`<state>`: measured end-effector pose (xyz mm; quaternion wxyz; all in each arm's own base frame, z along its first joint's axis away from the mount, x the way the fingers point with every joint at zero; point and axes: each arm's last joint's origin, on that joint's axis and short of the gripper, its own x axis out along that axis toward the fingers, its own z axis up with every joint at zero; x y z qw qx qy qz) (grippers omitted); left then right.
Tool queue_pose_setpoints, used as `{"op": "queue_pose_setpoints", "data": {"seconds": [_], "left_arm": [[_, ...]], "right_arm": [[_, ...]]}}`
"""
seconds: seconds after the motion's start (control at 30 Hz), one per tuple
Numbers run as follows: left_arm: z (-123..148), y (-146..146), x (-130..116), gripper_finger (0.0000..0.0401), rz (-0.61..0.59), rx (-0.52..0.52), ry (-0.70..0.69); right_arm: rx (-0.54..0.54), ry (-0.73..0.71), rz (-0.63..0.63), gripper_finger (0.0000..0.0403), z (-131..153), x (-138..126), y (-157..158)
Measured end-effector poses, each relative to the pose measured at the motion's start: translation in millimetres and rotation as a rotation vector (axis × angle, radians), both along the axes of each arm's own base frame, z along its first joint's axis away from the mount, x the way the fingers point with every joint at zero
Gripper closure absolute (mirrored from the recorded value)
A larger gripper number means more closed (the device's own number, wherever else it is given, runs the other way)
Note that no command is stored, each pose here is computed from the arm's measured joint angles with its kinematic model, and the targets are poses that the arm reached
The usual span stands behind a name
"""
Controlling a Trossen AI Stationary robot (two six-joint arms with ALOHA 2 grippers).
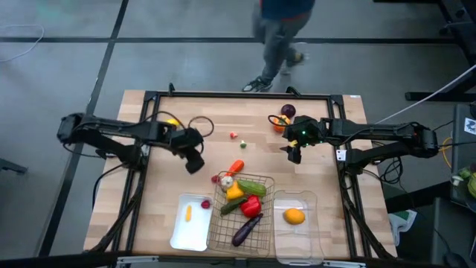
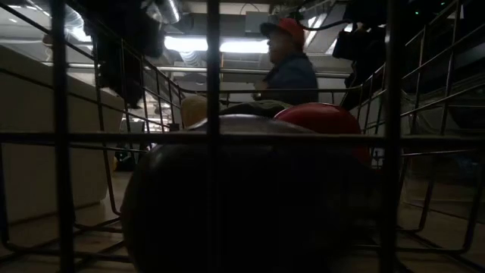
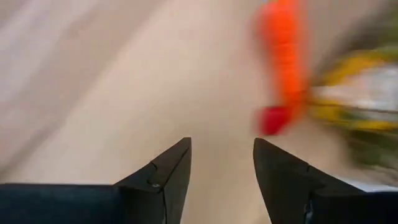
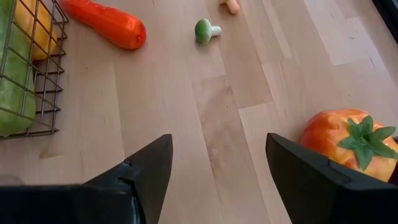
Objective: Sort produce into baskets
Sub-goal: Put the left green mushroom into the white bin
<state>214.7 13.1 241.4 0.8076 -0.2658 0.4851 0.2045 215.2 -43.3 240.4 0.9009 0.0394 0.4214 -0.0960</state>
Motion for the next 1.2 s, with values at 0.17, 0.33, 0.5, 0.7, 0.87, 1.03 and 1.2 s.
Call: {"op": "queue_pose_setpoints", "data": {"seconds": [0.17, 0.33, 0.5, 0.7, 0.87, 1.03, 1.2], "left_arm": [[-7, 32, -26, 0.0232, 0.239, 0.072, 0.24], [-18, 57, -45, 0.0232, 0.409, 0.071, 0.352], [-35, 75, -61, 0.0232, 0.496, 0.049, 0.406], [-50, 91, -72, 0.0232, 0.599, 0.038, 0.383], [-61, 99, -77, 0.0232, 0.68, 0.033, 0.343], [-68, 99, -83, 0.0232, 0.774, 0.004, 0.349], [-81, 96, -87, 0.0232, 0.795, -0.004, 0.351]], "right_arm": [[0.0, 0.0, 0.0, 0.0145, 0, 0, 0], [0.0, 0.0, 0.0, 0.0145, 0, 0, 0], [-0.001, 0.0, 0.001, 0.0145, 0, 0, 0], [-0.004, 0.001, 0.005, 0.0145, 0, 0, 0], [-0.004, 0.001, 0.005, 0.0145, 0, 0, 0], [-0.004, 0.001, 0.005, 0.0145, 0, 0, 0], [-0.004, 0.001, 0.005, 0.0145, 0, 0, 0]]}}
